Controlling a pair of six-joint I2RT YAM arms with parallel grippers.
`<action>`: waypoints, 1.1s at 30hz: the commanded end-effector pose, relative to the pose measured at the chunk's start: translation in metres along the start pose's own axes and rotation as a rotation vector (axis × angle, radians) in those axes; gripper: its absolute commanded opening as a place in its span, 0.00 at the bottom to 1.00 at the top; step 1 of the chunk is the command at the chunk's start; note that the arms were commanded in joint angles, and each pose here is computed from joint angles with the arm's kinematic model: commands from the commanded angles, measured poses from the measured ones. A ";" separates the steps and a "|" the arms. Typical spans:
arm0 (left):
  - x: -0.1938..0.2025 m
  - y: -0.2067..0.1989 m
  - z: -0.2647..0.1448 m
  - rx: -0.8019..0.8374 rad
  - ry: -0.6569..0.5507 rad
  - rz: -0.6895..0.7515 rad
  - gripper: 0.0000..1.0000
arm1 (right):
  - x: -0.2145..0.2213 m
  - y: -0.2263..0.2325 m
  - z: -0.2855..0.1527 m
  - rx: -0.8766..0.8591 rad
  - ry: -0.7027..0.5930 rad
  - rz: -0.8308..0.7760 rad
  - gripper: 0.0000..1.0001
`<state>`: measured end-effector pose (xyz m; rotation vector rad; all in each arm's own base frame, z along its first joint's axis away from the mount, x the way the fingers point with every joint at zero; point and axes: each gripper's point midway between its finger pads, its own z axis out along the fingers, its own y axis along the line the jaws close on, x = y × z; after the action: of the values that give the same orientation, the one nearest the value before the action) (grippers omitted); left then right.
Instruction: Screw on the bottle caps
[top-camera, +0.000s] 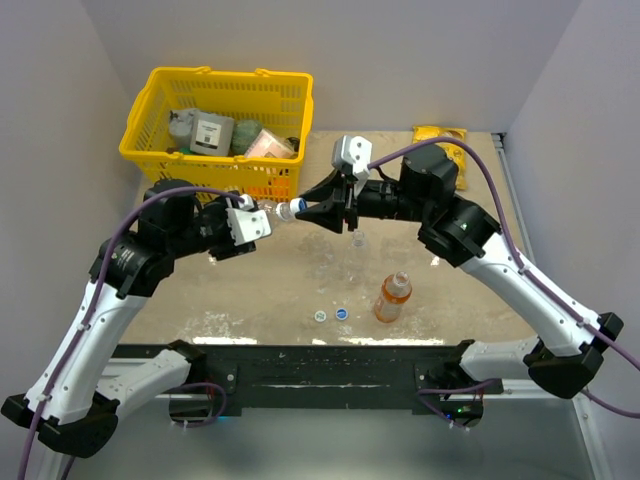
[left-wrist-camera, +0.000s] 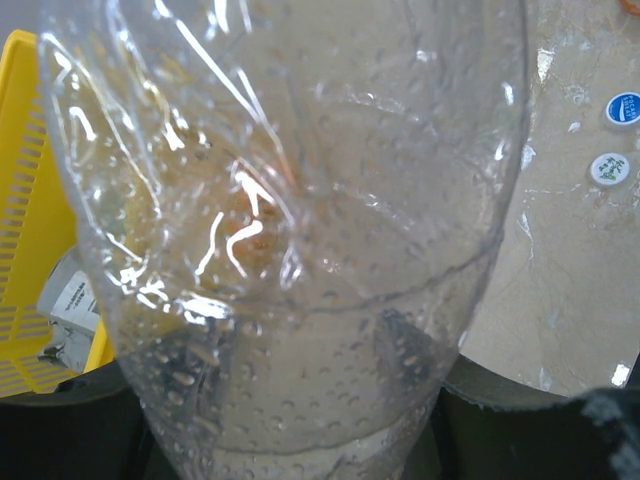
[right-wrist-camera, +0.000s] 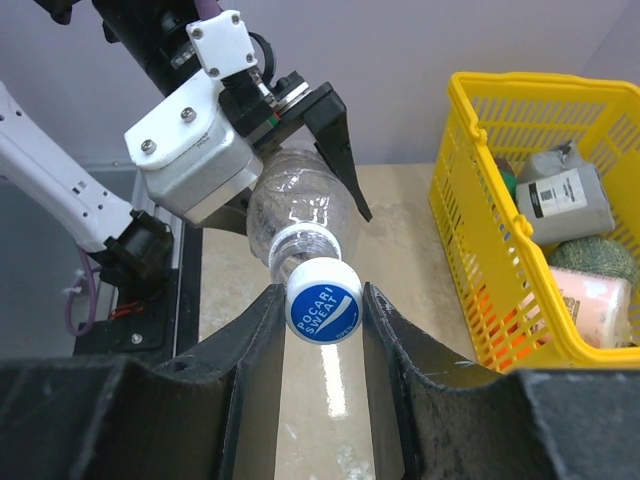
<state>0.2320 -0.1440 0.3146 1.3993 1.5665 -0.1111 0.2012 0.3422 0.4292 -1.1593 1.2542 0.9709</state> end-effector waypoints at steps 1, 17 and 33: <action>-0.010 0.011 0.001 -0.045 -0.044 0.035 0.00 | -0.024 0.007 -0.003 -0.040 -0.048 -0.038 0.00; -0.012 0.014 0.005 -0.046 -0.056 0.052 0.00 | -0.014 0.003 0.007 -0.064 -0.015 -0.061 0.00; -0.011 0.016 0.002 -0.082 -0.072 0.112 0.00 | 0.008 -0.003 0.018 -0.083 0.056 -0.089 0.00</action>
<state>0.2432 -0.1408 0.3085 1.4051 1.5567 -0.0505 0.2067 0.3561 0.4183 -1.2705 1.2333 0.9548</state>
